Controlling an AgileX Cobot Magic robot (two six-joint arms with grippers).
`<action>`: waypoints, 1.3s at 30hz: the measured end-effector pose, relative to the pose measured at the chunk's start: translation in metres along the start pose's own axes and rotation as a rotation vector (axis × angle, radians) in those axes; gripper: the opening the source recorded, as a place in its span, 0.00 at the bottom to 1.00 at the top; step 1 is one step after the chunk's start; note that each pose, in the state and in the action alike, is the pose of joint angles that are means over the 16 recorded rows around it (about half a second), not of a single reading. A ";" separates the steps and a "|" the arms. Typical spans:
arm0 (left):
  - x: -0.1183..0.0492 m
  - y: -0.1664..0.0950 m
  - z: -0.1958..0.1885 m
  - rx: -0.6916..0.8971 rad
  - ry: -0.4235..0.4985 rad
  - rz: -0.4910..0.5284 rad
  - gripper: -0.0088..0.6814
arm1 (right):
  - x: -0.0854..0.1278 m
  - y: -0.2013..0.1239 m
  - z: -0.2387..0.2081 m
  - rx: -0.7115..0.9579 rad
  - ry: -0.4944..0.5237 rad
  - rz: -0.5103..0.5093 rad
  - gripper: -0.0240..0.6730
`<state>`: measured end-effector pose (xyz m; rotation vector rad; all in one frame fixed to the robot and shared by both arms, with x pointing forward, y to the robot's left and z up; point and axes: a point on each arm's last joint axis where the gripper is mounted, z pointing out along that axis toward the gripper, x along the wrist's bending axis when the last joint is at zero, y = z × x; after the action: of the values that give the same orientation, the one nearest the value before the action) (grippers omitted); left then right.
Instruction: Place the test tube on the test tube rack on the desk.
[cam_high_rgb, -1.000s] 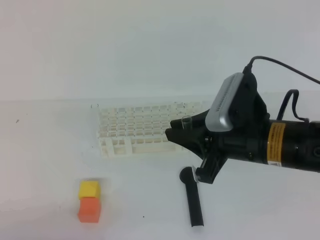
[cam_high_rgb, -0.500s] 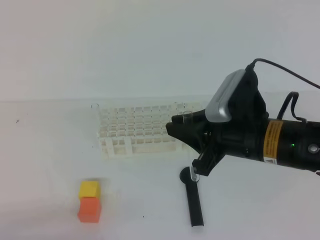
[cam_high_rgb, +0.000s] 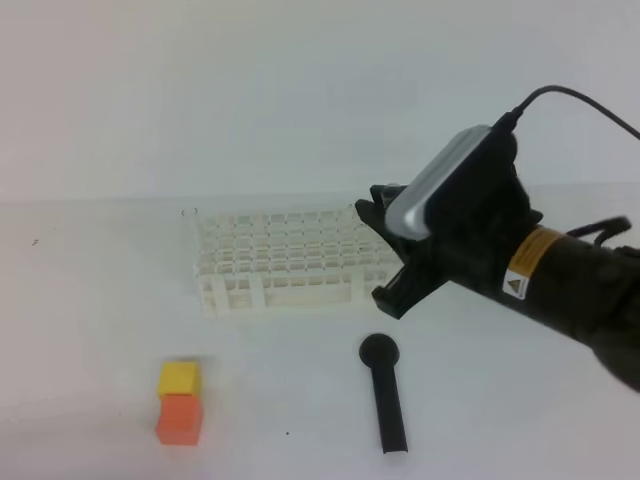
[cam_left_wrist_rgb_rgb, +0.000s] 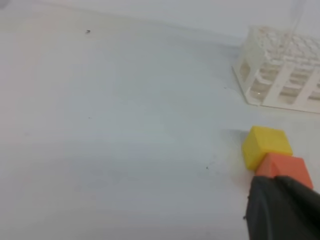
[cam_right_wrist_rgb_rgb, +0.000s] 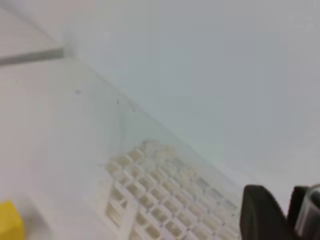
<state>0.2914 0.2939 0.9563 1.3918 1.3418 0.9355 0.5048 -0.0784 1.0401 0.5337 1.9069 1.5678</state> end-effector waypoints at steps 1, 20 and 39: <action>0.000 0.000 0.000 0.000 0.004 -0.001 0.01 | 0.001 0.000 0.001 0.001 -0.018 -0.011 0.19; 0.001 0.000 0.000 -0.001 0.018 -0.005 0.01 | 0.014 0.004 0.092 -0.101 -0.138 0.113 0.19; 0.002 -0.005 0.002 -0.010 0.018 -0.004 0.01 | 0.049 -0.019 0.172 -0.197 -0.048 0.110 0.19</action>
<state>0.2917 0.2950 0.9510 1.3756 1.3510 0.9527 0.5862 0.0745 0.9920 0.5931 1.6893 1.7739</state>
